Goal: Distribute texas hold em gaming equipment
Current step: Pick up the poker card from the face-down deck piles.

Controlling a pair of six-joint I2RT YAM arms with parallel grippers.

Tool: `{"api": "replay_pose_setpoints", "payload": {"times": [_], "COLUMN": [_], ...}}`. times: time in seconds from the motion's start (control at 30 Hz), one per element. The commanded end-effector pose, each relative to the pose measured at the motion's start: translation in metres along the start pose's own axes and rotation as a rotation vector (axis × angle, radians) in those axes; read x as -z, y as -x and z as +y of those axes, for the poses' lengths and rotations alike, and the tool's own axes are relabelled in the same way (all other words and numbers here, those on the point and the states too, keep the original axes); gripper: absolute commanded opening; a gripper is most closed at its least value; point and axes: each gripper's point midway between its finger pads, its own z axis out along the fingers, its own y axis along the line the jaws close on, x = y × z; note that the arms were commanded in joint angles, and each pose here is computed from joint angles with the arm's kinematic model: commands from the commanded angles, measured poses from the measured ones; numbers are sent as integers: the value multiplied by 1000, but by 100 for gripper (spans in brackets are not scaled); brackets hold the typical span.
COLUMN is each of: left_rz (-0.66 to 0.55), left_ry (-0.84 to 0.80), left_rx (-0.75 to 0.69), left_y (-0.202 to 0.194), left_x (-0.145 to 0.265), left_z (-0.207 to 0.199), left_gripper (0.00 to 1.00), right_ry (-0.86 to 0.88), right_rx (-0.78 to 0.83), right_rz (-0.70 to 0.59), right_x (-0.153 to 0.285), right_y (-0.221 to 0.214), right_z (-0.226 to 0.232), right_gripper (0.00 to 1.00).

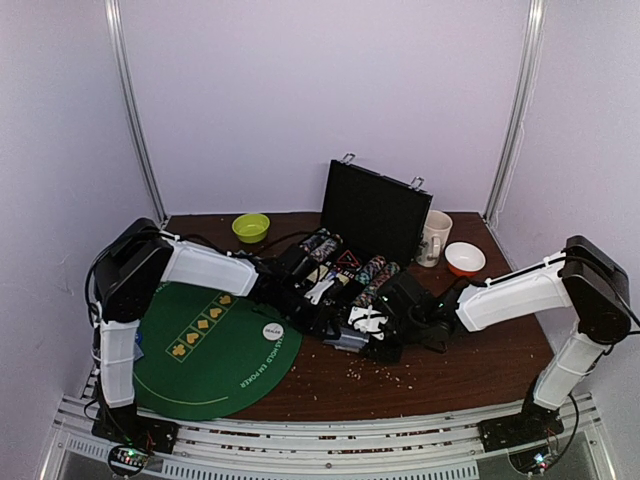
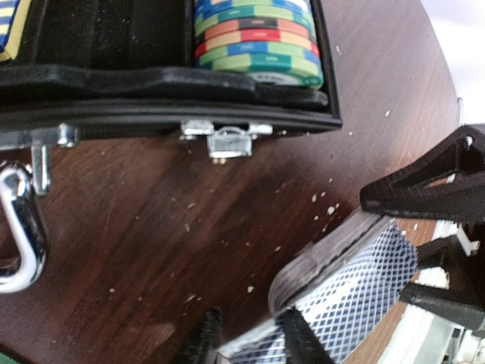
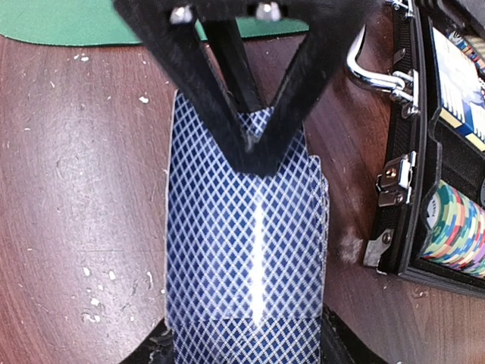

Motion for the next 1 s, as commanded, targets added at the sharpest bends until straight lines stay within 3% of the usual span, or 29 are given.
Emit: {"api": "replay_pose_setpoints", "payload": {"times": [0.0,0.17,0.3,0.73,0.83,0.97], "left_rz": [-12,-24,-12,-8,17,-26], "left_ry": [13,-2,2,-6,3,134], "left_rx": [-29,-54,-48,-19,96,470], "left_y": [0,3,-1,-4,-28,-81], "left_x": [10,18,22,95,123,187], "left_z": [0,-6,-3,-9,-3,51], "left_gripper": [20,18,0,0,0,0], "right_ry": [-16,-17,-19,-25,-21,-7], "right_rx": [8,5,3,-1,2,7], "right_rz": [-18,-7,-1,21,29,37], "right_x": [0,-1,-2,-4,-5,-7], "right_y": [8,6,6,2,0,-2], "right_z": [-3,-3,-4,-5,-4,-2], "right_gripper": [53,53,52,52,52,52]}}
